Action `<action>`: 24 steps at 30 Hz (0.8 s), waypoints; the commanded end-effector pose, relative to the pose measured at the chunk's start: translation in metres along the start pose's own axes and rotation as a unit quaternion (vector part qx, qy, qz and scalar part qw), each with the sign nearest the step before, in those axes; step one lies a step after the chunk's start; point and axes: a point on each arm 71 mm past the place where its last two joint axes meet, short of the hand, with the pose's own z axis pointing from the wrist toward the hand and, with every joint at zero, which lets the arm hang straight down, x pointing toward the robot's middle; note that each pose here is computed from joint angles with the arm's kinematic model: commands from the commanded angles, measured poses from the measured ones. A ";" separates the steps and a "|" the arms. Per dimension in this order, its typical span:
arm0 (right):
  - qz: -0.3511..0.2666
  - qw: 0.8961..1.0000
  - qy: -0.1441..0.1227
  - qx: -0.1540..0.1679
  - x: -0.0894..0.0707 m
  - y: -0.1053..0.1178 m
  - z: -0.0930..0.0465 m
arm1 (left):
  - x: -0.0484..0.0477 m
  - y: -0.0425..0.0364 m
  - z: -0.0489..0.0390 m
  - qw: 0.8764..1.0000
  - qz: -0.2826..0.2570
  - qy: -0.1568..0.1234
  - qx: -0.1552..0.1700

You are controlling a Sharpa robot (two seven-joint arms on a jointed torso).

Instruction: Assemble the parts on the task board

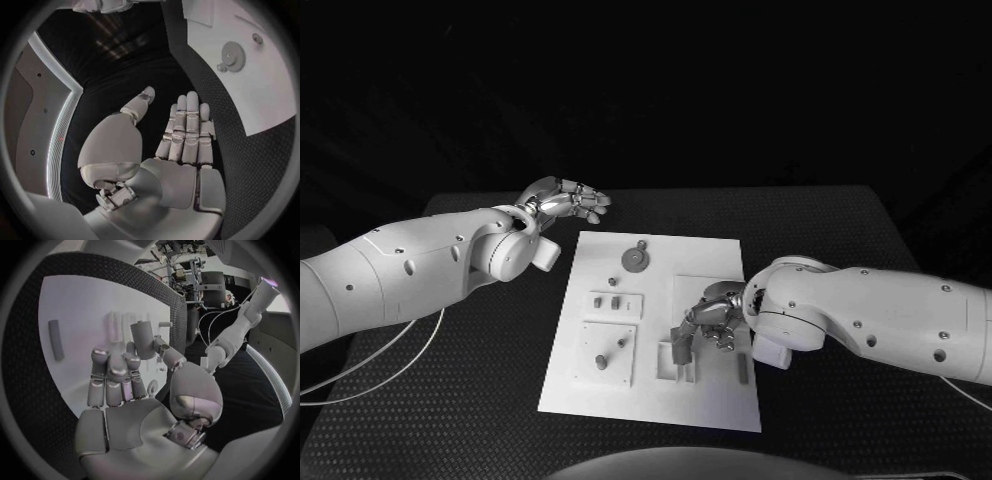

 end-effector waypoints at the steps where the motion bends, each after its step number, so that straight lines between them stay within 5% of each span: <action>1: 0.015 1.000 0.005 0.003 0.003 0.000 0.004 | 0.0031 -0.0018 0.0009 1.000 -0.004 0.007 0.004; 11: 0.019 1.000 0.022 0.006 0.018 -0.003 0.013 | 0.0036 -0.0019 0.0010 1.000 -0.004 0.007 0.004; 24: 0.009 1.000 0.010 0.010 0.017 -0.006 0.016 | 0.0034 -0.0018 0.0007 1.000 -0.004 0.008 0.004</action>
